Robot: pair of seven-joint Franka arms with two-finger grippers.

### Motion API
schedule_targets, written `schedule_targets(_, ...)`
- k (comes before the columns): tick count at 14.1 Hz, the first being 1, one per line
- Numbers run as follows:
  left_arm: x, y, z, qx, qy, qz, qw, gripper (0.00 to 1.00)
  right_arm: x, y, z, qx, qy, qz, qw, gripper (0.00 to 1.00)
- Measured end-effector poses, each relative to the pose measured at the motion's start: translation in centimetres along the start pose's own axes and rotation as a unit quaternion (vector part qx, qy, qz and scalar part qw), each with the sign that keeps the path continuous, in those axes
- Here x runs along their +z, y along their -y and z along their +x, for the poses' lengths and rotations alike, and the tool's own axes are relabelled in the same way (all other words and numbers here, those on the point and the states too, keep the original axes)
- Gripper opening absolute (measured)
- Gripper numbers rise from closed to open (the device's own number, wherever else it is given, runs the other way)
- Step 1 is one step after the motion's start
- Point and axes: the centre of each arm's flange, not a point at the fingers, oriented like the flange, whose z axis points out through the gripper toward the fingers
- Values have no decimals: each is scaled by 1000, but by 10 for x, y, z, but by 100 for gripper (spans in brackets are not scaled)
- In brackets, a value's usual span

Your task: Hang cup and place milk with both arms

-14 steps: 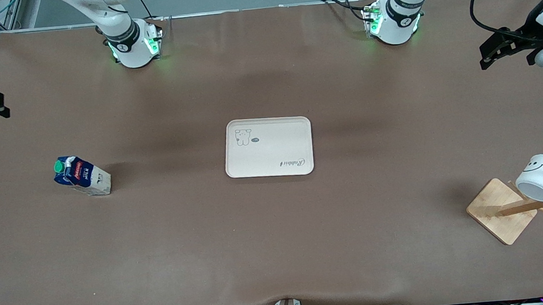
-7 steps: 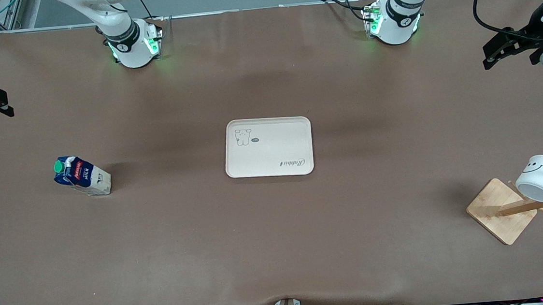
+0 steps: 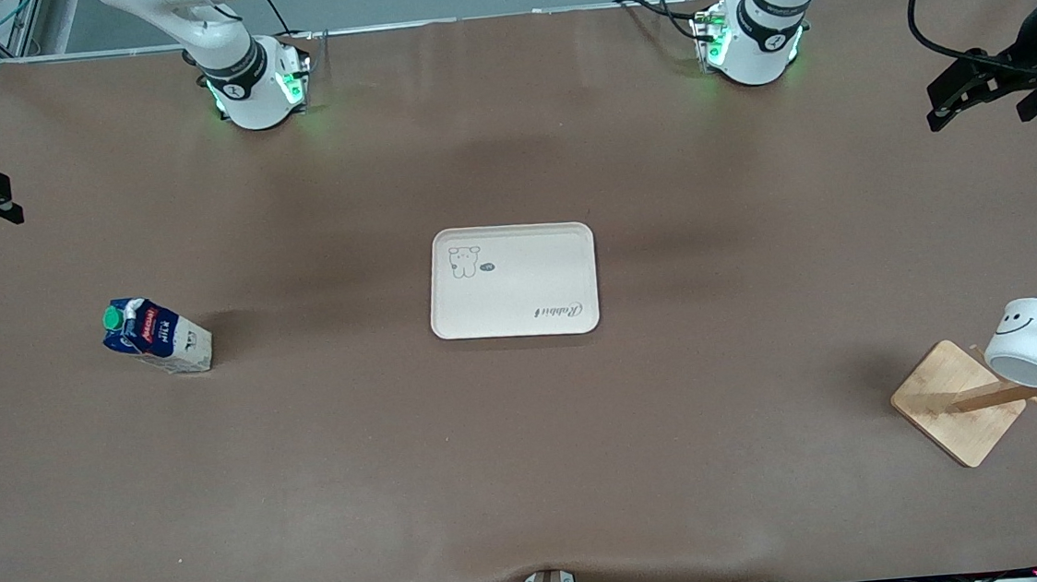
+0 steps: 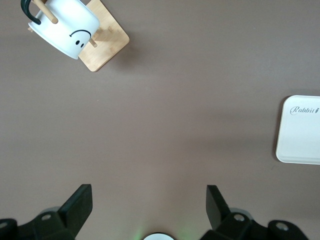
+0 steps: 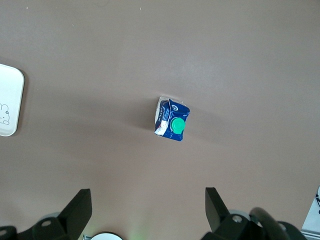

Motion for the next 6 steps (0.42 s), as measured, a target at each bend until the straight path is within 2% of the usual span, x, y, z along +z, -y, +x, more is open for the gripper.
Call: schedule_targets(6,5,-3,5,3,4,-1,1000,100,1,-11,-4,11,0,3,1000,100)
